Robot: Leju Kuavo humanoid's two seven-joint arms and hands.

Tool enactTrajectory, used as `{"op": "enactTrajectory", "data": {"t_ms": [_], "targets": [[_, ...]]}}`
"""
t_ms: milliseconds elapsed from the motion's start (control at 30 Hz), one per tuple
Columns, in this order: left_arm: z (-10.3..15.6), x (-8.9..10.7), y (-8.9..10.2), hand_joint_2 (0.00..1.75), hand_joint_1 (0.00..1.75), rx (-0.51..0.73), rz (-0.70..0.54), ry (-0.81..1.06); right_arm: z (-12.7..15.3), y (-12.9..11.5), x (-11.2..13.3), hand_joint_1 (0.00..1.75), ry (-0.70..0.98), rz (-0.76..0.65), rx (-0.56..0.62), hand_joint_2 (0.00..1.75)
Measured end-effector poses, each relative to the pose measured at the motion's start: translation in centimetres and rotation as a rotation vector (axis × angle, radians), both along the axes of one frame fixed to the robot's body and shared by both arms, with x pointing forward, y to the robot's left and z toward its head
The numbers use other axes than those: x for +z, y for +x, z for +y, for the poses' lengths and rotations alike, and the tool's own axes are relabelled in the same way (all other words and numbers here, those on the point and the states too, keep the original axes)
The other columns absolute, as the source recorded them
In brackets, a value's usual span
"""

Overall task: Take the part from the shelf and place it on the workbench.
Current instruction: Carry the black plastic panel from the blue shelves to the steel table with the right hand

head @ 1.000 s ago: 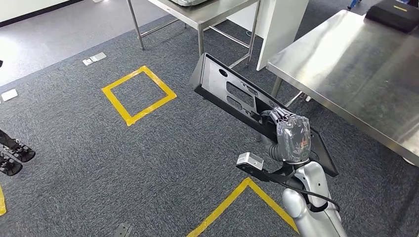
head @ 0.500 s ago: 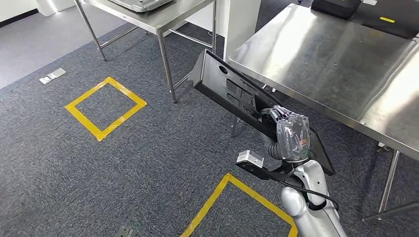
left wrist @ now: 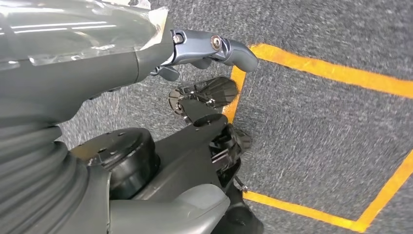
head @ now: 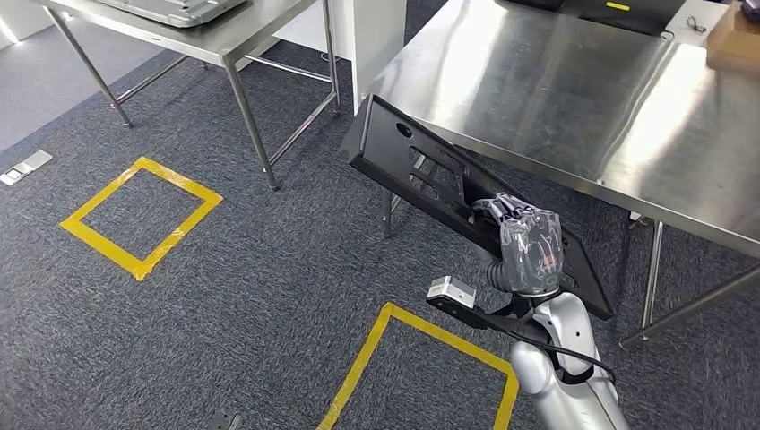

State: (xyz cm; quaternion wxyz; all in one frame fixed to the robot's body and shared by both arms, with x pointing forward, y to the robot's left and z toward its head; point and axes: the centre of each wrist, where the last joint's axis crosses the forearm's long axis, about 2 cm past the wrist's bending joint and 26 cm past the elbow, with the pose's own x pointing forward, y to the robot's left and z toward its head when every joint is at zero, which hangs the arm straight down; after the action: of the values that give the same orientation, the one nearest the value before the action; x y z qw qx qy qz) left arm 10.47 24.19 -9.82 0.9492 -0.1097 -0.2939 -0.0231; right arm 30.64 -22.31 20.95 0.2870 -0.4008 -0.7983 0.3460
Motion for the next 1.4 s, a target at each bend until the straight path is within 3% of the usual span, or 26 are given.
{"op": "enactTrajectory", "data": {"t_ms": [1133,1400], "targets": [[0.2,0.0,0.2,1.75,0.0,-0.003,-0.007,-0.044,0.0,0.7,0.7,1.75,-0.044,-0.032,0.001,1.75],[0.4,0.1,0.3,1.75,0.0,-0.06,-0.019,-0.059,-1.7,5.0,2.6,1.75,-0.156,0.006,-0.132,1.75]]}}
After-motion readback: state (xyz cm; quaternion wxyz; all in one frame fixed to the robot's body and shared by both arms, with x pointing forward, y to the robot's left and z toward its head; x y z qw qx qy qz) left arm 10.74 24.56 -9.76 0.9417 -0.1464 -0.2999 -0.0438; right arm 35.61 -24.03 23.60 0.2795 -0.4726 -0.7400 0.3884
